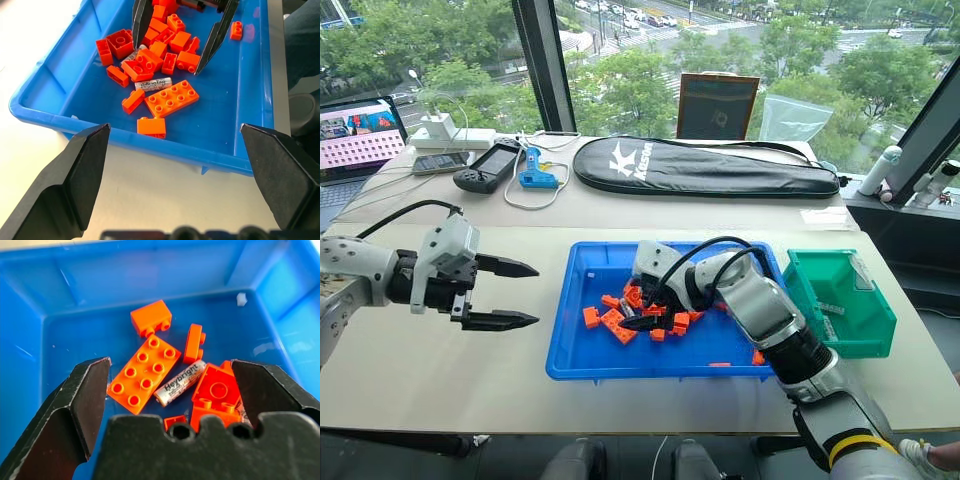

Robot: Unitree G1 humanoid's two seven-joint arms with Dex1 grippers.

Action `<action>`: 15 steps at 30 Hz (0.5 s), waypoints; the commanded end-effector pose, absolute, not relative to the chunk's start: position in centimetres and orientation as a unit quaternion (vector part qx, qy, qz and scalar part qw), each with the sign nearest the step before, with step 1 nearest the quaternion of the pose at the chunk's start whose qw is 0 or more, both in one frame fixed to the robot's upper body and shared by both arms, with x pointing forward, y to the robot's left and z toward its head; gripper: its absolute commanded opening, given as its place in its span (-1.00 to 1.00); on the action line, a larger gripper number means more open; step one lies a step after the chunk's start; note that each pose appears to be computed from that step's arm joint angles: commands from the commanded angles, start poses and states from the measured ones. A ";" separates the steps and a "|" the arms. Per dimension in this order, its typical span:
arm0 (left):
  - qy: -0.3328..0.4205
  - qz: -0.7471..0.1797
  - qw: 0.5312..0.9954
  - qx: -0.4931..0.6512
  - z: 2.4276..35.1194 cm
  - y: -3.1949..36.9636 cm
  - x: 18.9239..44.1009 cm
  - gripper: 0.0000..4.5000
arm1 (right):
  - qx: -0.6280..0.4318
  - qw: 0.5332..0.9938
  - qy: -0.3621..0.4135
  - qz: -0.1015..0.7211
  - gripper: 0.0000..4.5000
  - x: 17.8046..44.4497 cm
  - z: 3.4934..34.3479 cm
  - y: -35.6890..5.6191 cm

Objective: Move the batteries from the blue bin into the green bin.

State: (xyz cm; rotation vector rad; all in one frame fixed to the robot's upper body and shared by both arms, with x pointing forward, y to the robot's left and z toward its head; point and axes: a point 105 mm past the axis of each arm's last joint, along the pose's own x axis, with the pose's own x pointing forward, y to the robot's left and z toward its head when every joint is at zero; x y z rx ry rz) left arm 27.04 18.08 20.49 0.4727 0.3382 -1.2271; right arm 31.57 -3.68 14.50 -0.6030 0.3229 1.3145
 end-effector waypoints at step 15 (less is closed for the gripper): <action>0.143 -0.565 0.776 0.239 21.0 18.0 26.7 1.00 | -0.306 0.701 0.179 0.619 0.76 30.8 11.2 -1.5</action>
